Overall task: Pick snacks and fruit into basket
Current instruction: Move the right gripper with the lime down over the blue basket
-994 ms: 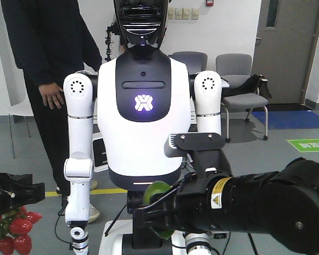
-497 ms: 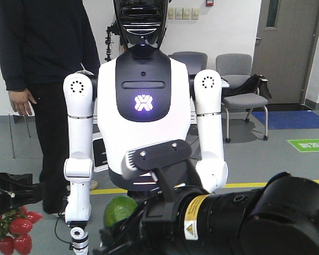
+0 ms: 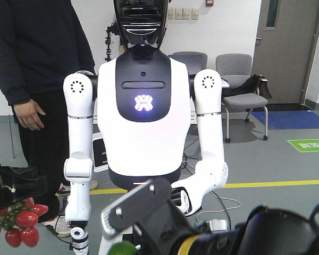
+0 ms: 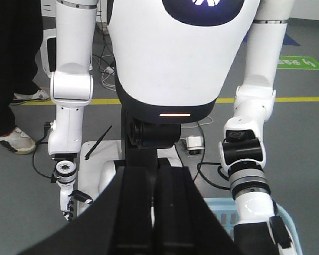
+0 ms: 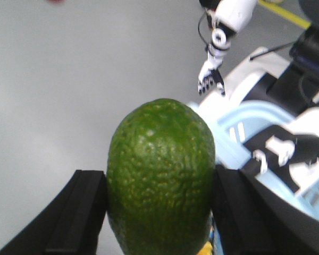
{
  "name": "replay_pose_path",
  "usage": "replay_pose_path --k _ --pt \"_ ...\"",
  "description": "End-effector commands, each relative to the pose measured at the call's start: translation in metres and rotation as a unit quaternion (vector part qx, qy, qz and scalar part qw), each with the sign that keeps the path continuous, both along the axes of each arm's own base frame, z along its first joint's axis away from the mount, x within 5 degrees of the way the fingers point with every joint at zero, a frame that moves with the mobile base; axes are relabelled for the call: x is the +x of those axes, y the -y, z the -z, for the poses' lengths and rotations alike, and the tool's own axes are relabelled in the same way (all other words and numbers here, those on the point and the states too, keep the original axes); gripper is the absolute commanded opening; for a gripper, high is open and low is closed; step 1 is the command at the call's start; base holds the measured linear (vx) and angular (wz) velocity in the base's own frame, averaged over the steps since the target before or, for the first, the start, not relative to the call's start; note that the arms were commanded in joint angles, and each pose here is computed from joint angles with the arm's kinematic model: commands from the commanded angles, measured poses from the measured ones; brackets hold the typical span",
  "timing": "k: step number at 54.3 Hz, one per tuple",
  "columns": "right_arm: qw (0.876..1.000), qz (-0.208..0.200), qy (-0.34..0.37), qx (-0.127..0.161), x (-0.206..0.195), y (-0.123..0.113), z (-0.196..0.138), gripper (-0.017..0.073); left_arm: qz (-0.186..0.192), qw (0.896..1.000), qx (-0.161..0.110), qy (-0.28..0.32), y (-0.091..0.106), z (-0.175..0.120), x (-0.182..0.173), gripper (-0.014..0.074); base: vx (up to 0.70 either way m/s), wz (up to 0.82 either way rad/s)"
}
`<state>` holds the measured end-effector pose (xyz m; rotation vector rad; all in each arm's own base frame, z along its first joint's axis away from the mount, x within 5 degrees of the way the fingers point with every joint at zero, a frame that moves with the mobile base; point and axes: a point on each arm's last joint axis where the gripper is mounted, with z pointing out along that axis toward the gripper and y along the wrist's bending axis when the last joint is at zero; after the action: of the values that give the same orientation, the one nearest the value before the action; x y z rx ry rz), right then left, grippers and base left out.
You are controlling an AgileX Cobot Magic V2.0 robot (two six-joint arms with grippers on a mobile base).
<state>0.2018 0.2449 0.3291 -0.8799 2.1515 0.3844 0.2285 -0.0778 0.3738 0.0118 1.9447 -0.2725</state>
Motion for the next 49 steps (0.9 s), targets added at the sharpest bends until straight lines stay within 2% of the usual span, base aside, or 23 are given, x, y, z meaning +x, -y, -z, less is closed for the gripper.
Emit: replay_pose_path --k 1,8,12,21,32,42,49 --pt "0.999 -0.012 0.035 0.019 -0.002 0.003 -0.006 -0.001 0.017 0.998 -0.042 0.053 0.003 -0.021 -0.003 -0.0006 0.0 0.0" --pt "0.999 -0.018 0.027 0.008 -0.004 0.005 0.013 -0.001 0.018 0.997 -0.065 0.044 0.004 -0.021 -0.004 -0.0006 0.0 0.0" --pt "0.999 -0.021 0.03 0.012 -0.004 0.004 0.017 -0.001 0.021 0.997 -0.071 0.034 0.007 -0.018 -0.004 -0.0006 0.0 0.0" --pt "0.999 -0.021 0.03 0.015 -0.004 0.004 0.018 -0.001 0.047 0.997 -0.054 0.01 0.021 -0.004 -0.001 -0.0006 0.0 0.0" --pt "1.0 -0.016 0.017 0.003 -0.005 0.006 0.021 -0.001 0.087 0.994 -0.048 -0.035 0.038 0.039 -0.005 -0.0006 0.0 0.0" --pt "1.0 -0.01 0.002 -0.001 -0.007 0.008 0.021 -0.001 0.1 0.991 -0.074 -0.045 0.041 0.063 -0.011 -0.0006 0.0 0.0" --pt "1.0 -0.004 -0.019 0.007 -0.009 0.008 0.022 -0.001 0.104 0.99 -0.087 -0.041 0.042 0.07 -0.013 -0.0006 0.0 0.0"
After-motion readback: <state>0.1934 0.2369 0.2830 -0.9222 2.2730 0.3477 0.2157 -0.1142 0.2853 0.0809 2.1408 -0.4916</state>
